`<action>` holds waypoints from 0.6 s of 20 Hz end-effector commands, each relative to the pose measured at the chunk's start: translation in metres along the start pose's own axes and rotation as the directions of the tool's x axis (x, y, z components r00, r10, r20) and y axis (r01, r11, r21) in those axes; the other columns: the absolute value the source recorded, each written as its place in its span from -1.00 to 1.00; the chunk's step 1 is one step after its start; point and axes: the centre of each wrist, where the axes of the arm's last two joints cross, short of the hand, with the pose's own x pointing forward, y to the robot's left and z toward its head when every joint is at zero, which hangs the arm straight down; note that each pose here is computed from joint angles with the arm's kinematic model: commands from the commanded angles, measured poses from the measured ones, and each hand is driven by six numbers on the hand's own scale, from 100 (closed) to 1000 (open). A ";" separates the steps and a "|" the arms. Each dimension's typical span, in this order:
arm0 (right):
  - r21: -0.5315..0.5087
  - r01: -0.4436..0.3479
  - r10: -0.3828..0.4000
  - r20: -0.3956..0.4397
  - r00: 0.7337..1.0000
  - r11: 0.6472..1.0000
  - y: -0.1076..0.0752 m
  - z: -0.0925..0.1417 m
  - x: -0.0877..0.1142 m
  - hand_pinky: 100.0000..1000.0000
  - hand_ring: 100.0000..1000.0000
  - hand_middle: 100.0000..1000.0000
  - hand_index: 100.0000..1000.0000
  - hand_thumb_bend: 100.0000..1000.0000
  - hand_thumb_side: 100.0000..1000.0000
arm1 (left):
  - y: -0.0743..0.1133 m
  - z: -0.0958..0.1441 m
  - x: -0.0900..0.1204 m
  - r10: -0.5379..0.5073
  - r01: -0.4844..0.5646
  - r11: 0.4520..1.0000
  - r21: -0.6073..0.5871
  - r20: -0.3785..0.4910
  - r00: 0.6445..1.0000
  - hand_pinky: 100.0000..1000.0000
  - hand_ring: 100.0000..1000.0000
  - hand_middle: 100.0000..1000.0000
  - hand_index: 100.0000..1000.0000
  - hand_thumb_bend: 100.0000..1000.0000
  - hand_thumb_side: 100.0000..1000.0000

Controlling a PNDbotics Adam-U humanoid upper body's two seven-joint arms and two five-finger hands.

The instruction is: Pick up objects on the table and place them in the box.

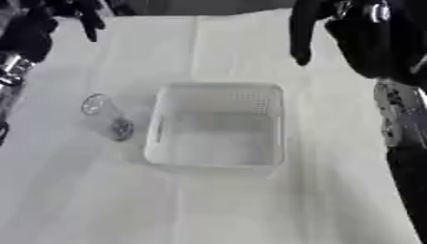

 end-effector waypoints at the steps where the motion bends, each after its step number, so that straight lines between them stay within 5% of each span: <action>1: 0.175 -0.166 0.138 0.162 0.977 0.971 -0.003 -0.001 0.005 -0.54 -0.18 0.13 -0.83 -1.00 0.72 | 0.005 0.000 0.002 -0.029 0.028 0.999 -0.040 -0.002 1.000 -0.34 0.10 0.27 0.61 -0.86 0.57; 7: 0.141 -0.138 0.114 0.166 0.980 0.980 0.000 0.002 0.002 -0.53 -0.17 0.14 -0.80 -1.00 0.73 | 0.000 0.006 -0.002 -0.007 0.005 0.998 -0.059 -0.026 1.000 -0.28 0.16 0.29 0.65 -0.80 0.55; 12: 0.122 -0.116 0.095 0.169 0.981 0.986 0.002 0.003 0.000 -0.53 -0.17 0.13 -0.79 -1.00 0.72 | -0.008 0.023 -0.018 0.021 -0.025 0.999 -0.033 -0.125 0.992 -0.06 0.36 0.46 0.76 -0.51 0.44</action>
